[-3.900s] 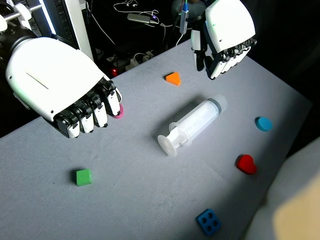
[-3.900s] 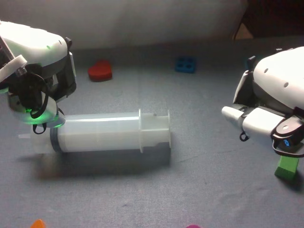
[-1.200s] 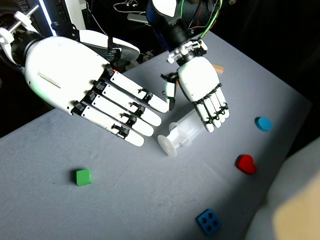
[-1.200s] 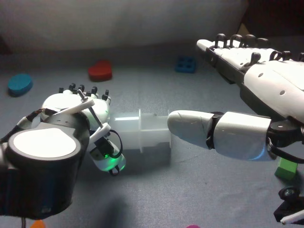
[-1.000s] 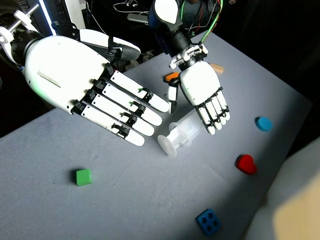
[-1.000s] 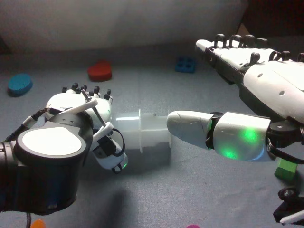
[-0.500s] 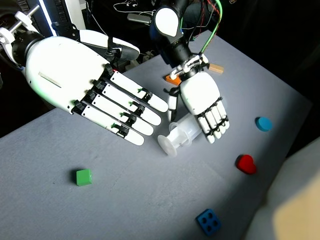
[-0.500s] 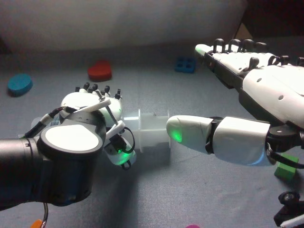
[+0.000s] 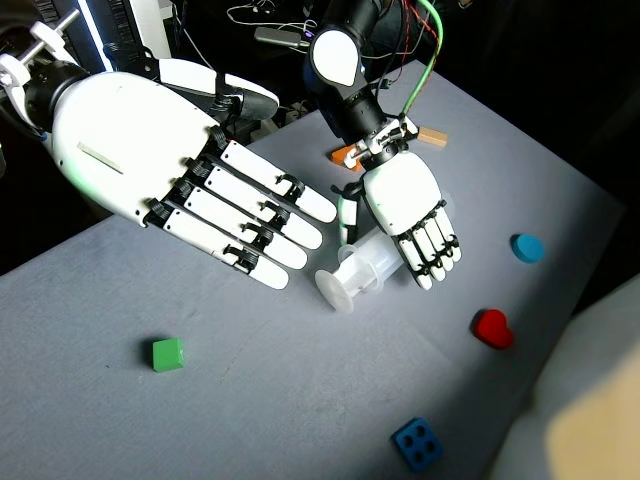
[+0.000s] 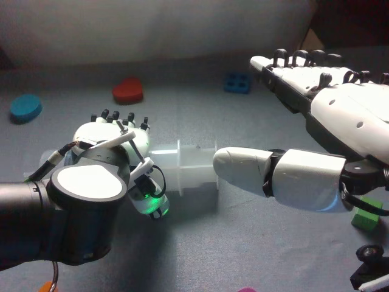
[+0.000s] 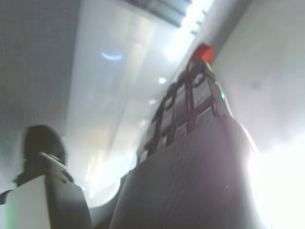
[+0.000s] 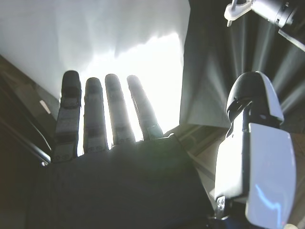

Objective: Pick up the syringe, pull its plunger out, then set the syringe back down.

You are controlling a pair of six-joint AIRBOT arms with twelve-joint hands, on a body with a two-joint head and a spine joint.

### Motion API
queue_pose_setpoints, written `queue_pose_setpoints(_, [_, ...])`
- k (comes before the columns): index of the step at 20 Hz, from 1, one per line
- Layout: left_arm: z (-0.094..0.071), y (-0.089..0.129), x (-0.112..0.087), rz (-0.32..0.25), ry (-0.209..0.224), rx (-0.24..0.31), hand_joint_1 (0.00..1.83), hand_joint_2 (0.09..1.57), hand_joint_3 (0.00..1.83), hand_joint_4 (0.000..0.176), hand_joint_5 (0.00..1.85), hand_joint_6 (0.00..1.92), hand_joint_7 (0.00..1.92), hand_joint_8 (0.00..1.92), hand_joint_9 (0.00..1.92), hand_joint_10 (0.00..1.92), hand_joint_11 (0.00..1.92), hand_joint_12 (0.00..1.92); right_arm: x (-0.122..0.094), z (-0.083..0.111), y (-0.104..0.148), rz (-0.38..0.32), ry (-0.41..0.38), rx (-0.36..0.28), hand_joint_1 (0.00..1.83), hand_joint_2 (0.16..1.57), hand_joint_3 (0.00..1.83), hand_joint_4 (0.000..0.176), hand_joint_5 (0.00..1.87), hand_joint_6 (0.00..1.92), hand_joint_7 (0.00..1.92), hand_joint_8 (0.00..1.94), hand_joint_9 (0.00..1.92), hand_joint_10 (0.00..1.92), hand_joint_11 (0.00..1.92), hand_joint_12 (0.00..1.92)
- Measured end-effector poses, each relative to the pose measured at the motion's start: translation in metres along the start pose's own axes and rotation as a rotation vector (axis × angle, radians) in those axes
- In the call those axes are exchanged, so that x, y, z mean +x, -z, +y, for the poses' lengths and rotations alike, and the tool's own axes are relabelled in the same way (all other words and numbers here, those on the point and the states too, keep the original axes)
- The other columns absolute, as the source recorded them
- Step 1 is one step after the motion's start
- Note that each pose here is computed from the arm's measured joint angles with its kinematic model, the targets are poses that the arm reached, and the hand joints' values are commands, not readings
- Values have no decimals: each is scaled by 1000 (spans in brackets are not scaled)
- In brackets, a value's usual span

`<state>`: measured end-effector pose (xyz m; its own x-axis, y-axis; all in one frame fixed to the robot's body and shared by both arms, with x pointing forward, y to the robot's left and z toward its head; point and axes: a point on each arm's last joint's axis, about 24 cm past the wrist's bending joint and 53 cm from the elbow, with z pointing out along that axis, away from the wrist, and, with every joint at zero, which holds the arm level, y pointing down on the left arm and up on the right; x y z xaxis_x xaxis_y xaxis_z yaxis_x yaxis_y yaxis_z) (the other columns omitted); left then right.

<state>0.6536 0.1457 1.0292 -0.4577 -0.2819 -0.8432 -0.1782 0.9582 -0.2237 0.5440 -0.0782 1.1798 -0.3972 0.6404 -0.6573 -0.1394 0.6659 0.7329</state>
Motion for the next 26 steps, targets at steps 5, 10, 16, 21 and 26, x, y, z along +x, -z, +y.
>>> queue_pose_setpoints(5, [-2,-2,2,4,0,9,711,998,4,0,32,5,31,6,30,6,0,171,1,1,0,3,0,-2,81,948,0,15,0,0,17,1,0,0,0,356])
queue_pose_setpoints(10, [-4,-2,3,-1,-1,12,808,1045,2,0,189,9,224,10,205,14,0,475,3,-2,0,7,34,3,84,947,0,15,0,0,18,1,0,0,0,356])
queue_pose_setpoints(16, [-7,-2,4,-9,-8,28,1031,1129,1,0,535,6,619,7,581,16,212,896,4,-1,0,10,48,3,85,947,0,15,0,0,18,1,0,0,0,355])
queue_pose_setpoints(21, [-13,-2,2,-19,-25,48,1119,1200,6,0,780,999,880,21,885,42,513,906,4,-1,0,10,48,2,80,946,0,13,0,0,17,1,0,0,0,335])
queue_pose_setpoints(26, [-12,-2,6,-5,6,46,1342,1214,0,0,674,1331,798,1228,773,1435,638,1201,4,-3,0,9,49,7,84,947,0,13,0,0,24,2,1,0,0,346])
